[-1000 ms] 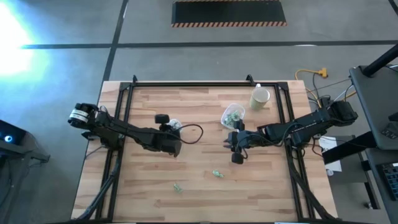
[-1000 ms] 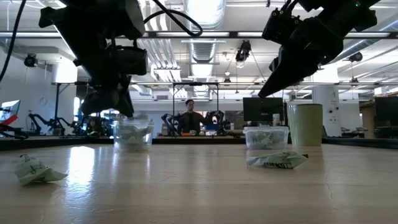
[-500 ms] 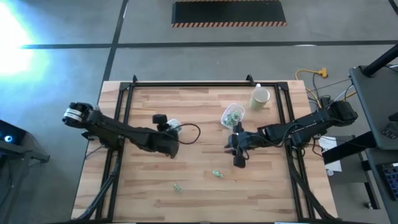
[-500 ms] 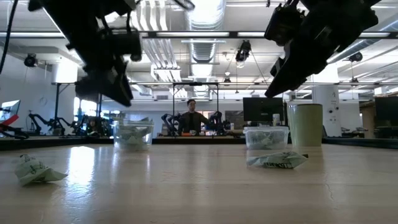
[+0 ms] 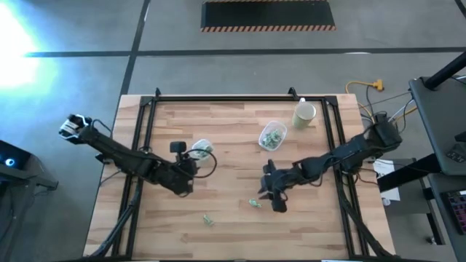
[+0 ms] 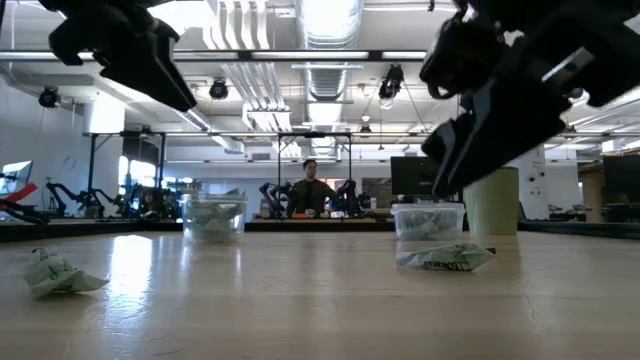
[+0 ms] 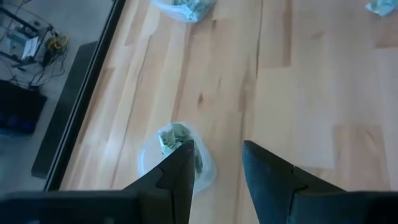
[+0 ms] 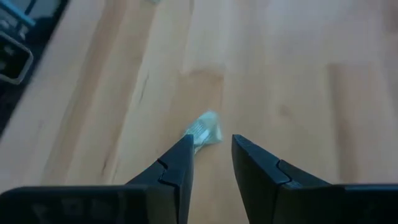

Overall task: Pick and place items into bin
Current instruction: Put the stevia packet into the right transparent bin

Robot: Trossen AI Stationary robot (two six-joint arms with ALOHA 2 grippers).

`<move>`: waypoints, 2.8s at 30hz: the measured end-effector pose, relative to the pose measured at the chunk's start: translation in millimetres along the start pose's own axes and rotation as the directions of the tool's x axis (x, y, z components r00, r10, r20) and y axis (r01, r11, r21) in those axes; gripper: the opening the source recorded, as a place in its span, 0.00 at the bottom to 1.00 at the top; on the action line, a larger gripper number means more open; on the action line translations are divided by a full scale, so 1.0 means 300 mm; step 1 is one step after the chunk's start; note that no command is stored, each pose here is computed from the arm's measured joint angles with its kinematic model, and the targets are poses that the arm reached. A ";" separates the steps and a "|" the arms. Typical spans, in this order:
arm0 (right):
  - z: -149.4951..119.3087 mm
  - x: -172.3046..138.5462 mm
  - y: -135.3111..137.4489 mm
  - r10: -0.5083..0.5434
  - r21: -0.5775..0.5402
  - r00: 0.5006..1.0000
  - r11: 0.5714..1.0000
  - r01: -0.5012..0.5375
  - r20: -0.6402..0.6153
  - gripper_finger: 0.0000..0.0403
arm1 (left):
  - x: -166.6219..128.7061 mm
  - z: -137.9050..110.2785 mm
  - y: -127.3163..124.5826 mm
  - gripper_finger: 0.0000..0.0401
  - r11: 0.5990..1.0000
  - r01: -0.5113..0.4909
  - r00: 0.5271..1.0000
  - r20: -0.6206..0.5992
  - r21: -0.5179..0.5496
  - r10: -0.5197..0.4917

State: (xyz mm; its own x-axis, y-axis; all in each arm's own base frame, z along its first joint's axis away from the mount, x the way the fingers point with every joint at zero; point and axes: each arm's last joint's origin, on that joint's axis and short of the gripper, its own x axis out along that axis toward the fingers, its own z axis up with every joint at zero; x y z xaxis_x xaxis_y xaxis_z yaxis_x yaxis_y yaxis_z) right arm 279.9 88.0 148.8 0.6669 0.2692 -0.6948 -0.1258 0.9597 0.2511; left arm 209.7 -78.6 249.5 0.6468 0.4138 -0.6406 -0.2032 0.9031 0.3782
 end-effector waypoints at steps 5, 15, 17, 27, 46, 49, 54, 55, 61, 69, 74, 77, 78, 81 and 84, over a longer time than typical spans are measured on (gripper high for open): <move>-0.011 0.072 0.001 -0.013 0.038 0.998 0.999 0.015 -0.062 0.26 | -0.005 -0.003 -0.010 0.30 1.000 0.009 1.000 0.007 0.009 -0.009; 0.011 0.136 0.020 0.014 0.036 0.996 0.999 -0.011 -0.087 0.31 | 0.005 -0.006 -0.019 0.30 1.000 0.005 1.000 -0.006 0.021 -0.005; 0.008 0.142 0.026 0.017 0.032 0.995 0.999 -0.014 -0.095 0.32 | 0.004 -0.005 -0.019 0.30 1.000 0.006 1.000 -0.005 0.020 -0.006; -0.010 0.169 0.047 0.013 0.011 0.992 1.000 -0.012 -0.129 0.35 | 0.004 -0.006 -0.020 0.30 1.000 0.006 1.000 -0.005 0.019 -0.006; 0.039 0.157 0.056 -0.083 -0.158 0.981 0.986 0.055 -0.176 0.03 | 0.004 -0.006 -0.020 0.30 1.000 0.007 1.000 -0.005 0.019 -0.007; 0.071 0.149 0.064 -0.136 -0.192 0.974 0.976 0.100 -0.184 0.03 | 0.004 -0.006 -0.020 0.30 1.000 0.007 1.000 -0.005 0.019 -0.007; 0.133 0.118 0.075 -0.308 -0.278 0.927 0.929 0.244 -0.216 0.03 | 0.004 -0.006 -0.020 0.30 1.000 0.010 1.000 -0.005 0.018 -0.009; 0.144 0.108 0.073 -0.365 -0.297 0.905 0.909 0.294 -0.221 0.03 | 0.004 -0.006 -0.020 0.30 1.000 0.010 1.000 -0.005 0.018 -0.009; 0.177 0.040 0.046 -0.745 -0.407 0.648 0.648 0.643 -0.162 0.03 | 0.004 -0.006 -0.020 0.30 1.000 0.010 1.000 -0.005 0.018 -0.010; 0.142 0.011 -0.052 -0.925 -0.468 0.374 0.362 0.806 -0.071 0.03 | 0.005 -0.007 -0.020 0.30 1.000 0.009 1.000 -0.006 0.019 -0.009; 0.101 -0.012 -0.175 -0.945 -0.450 0.287 0.328 0.831 -0.159 0.03 | 0.005 -0.007 -0.020 0.30 1.000 0.010 1.000 -0.005 0.019 -0.010; 0.084 -0.028 -0.241 -0.948 -0.386 0.242 0.306 0.871 -0.204 0.03 | 0.005 -0.007 -0.021 0.30 1.000 0.010 1.000 -0.005 0.019 -0.010; 0.077 -0.032 -0.257 -0.949 -0.363 0.232 0.298 0.883 -0.215 0.03 | 0.005 -0.007 -0.020 0.30 1.000 0.010 1.000 -0.005 0.019 -0.009; 0.058 -0.030 -0.287 -0.949 -0.316 0.225 0.289 0.904 -0.222 0.03 | 0.005 -0.007 -0.021 0.30 1.000 0.010 1.000 -0.005 0.020 -0.010; 0.045 -0.022 -0.297 -0.948 -0.292 0.234 0.291 0.911 -0.216 0.03 | 0.005 -0.007 -0.021 0.30 1.000 0.010 1.000 -0.005 0.019 -0.010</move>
State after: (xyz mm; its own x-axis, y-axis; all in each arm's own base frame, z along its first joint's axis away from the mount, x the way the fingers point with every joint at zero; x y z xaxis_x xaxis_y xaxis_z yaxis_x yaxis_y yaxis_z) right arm 296.6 -0.5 140.1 0.1162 -0.8296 -0.5461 0.3566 0.5480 -0.7566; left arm 210.5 -83.3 244.8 0.6452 0.4057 -0.6474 -0.1827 0.9047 0.3849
